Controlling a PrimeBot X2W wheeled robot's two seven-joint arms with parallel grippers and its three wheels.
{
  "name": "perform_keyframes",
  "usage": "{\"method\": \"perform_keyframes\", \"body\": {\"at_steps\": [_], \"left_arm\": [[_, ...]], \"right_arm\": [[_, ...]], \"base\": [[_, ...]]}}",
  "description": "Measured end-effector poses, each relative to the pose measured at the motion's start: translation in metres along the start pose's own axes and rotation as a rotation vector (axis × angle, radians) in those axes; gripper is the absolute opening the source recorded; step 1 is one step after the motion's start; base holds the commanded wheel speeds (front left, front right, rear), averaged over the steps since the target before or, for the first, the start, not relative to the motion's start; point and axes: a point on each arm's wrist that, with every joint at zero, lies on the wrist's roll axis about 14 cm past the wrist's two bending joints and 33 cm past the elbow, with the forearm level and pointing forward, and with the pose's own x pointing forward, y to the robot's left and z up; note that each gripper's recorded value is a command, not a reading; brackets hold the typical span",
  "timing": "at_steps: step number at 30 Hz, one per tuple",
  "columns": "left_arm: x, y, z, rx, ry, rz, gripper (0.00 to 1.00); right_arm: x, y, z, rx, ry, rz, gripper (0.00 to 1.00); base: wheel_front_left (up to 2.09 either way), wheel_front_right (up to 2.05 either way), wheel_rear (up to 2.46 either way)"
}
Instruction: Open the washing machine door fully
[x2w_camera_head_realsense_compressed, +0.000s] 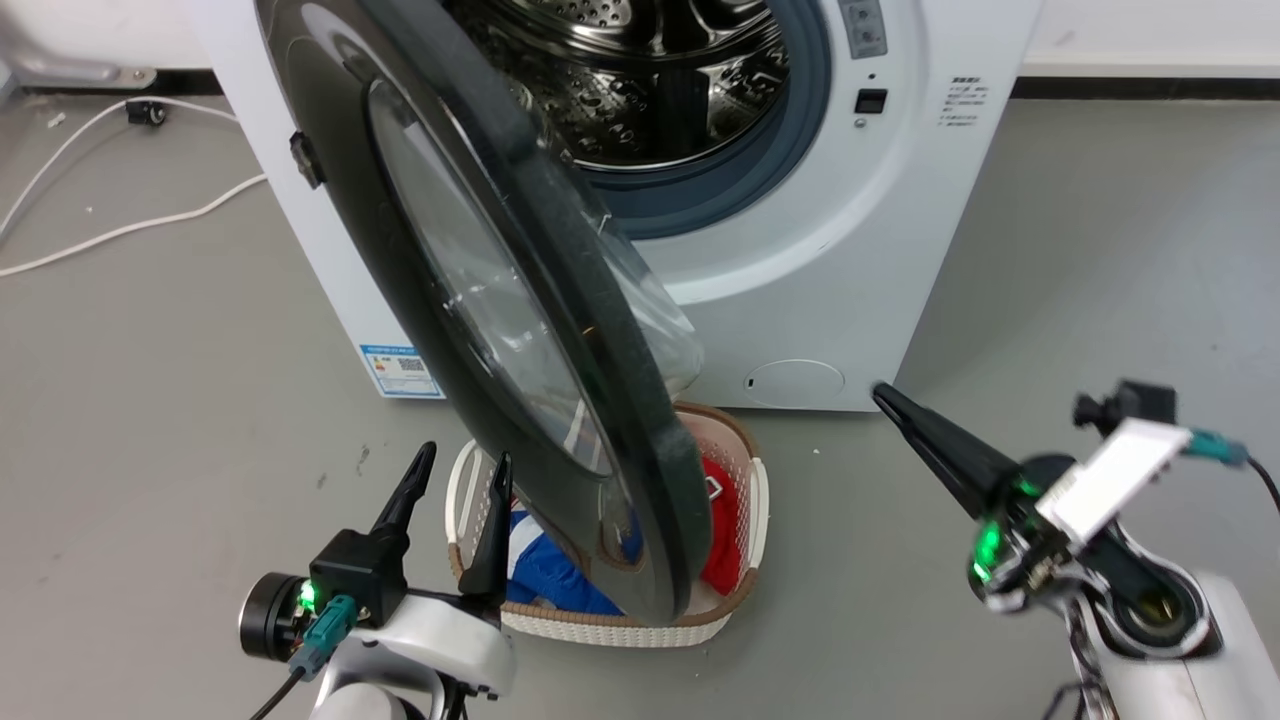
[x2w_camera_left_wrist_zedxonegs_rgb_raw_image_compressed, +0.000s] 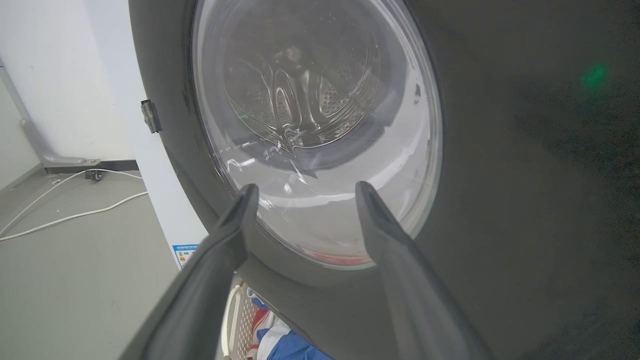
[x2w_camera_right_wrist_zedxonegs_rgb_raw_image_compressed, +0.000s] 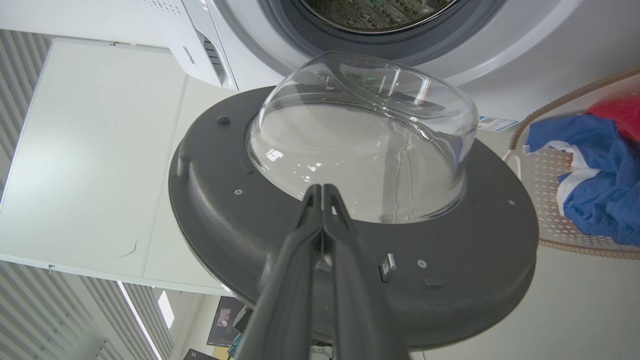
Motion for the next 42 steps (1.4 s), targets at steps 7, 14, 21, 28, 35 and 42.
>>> {"method": "perform_keyframes", "body": {"at_steps": [7, 14, 21, 28, 35, 42], "left_arm": [[-0.008, -0.003, -0.001, -0.009, 0.01, -0.004, 1.0], [-0.017, -0.004, -0.001, -0.013, 0.015, 0.001, 1.0], [-0.019, -0.002, 0.001, -0.01, 0.014, 0.01, 1.0], [-0.022, 0.004, 0.004, 0.003, 0.008, 0.025, 1.0], [-0.024, 0.013, 0.006, 0.021, 0.004, 0.042, 1.0], [-0.026, 0.015, 0.006, 0.029, 0.013, 0.044, 1.0]], "right_arm": [[-0.059, -0.019, 0.028, -0.02, -0.272, -0.067, 0.25], [-0.103, -0.03, 0.035, -0.068, -0.454, -0.13, 1.0], [-0.121, -0.016, 0.054, -0.406, -0.61, -0.226, 1.0], [-0.133, 0.017, 0.079, -0.976, -0.705, -0.339, 1.0], [-0.125, 0.033, 0.071, -1.274, -0.653, -0.392, 1.0], [-0.13, 0.013, 0.055, -1.318, -0.562, -0.465, 1.0]], "base": [[0.0, 0.0, 0.0], [0.0, 0.0, 0.0], [0.0, 0.0, 0.0], [0.0, 0.0, 0.0], [0.0, 0.0, 0.0], [0.0, 0.0, 0.0]]}}
